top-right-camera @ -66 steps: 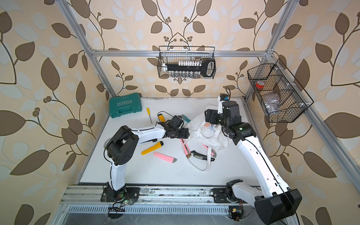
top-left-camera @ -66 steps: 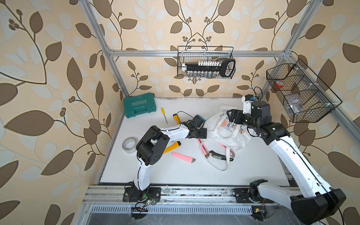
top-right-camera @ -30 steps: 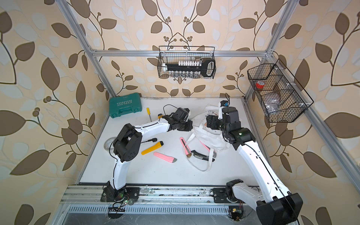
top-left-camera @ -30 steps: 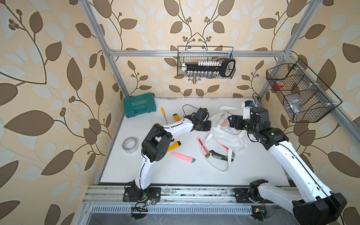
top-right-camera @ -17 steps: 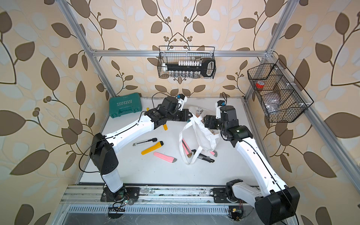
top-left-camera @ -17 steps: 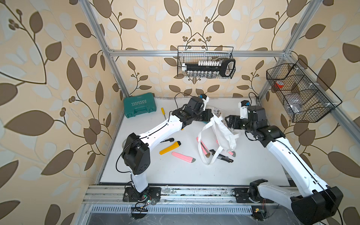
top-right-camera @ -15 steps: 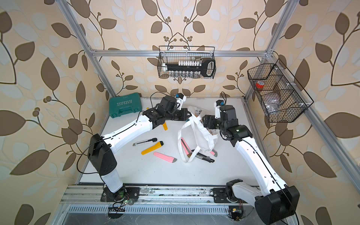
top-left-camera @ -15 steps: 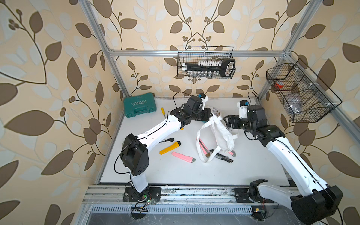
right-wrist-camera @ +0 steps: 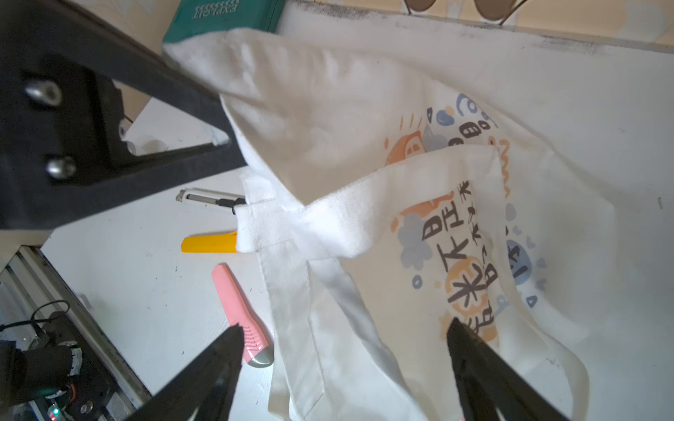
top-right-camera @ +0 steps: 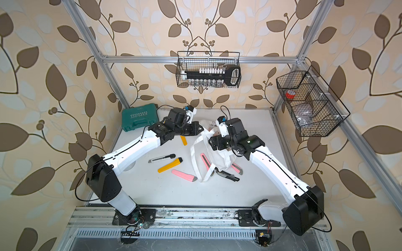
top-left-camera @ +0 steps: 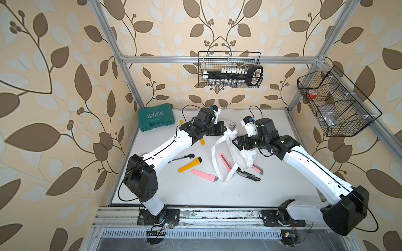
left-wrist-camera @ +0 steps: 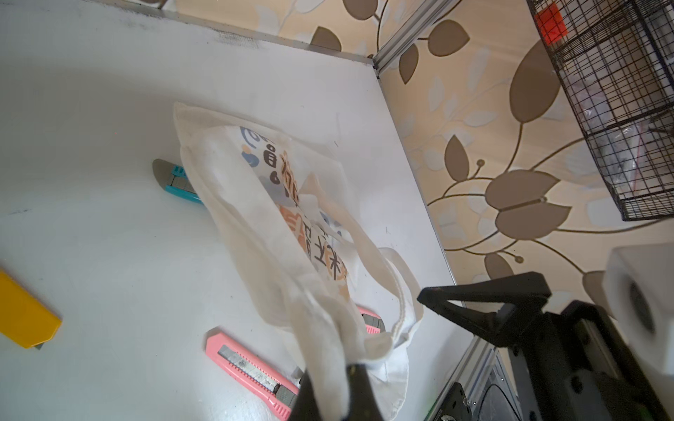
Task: Place the art knife into the pouch
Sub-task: Open the pouch at the center of the board.
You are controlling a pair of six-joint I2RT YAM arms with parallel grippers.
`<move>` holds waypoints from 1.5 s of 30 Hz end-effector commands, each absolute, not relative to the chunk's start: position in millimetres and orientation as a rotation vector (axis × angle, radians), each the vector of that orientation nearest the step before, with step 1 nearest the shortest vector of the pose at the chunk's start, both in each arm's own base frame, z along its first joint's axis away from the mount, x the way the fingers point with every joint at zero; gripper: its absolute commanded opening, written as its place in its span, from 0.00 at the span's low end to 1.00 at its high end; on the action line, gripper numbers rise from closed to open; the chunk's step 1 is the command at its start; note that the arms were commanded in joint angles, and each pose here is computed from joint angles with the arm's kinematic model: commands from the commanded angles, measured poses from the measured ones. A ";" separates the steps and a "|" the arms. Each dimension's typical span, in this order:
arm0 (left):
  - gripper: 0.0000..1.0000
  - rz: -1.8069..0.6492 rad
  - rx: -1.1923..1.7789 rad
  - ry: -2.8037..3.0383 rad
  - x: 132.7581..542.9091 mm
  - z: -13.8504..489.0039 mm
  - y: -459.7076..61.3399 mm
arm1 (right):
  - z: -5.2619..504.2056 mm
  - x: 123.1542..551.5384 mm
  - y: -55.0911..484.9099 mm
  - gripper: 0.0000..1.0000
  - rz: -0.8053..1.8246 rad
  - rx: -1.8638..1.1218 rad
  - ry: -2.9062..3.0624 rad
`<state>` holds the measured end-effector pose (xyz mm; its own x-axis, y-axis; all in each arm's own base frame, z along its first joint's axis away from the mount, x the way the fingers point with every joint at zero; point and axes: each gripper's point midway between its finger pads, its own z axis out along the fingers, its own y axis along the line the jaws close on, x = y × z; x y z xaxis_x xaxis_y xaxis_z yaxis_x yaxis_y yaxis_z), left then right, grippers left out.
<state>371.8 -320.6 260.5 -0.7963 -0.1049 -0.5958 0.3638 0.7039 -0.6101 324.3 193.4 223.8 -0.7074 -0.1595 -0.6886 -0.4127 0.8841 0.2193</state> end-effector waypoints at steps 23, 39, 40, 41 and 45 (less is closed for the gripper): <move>0.00 -0.956 0.060 2.246 388.3 290.5 -279.3 | 230.2 333.4 172.0 0.00 0.342 -0.296 2.365; 0.67 -0.859 -0.156 2.274 397.7 286.4 -210.4 | 211.0 371.4 139.5 0.00 0.499 0.010 2.448; 0.67 -0.882 -0.158 2.293 390.4 279.9 -214.0 | 211.3 373.7 139.0 0.00 0.503 0.018 2.449; 0.67 -0.902 -0.151 2.302 383.4 276.4 -218.6 | 211.8 375.7 138.2 0.00 0.505 0.026 2.449; 0.67 -0.962 -0.117 2.348 344.4 254.5 -238.5 | 212.5 386.0 136.8 0.00 0.531 0.060 2.452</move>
<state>369.3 -224.4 249.1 -0.8055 -0.2993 -0.5114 0.1085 0.7739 -0.6239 376.6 132.6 203.4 -0.8083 0.1356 -0.5729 -0.0864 0.9353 0.3432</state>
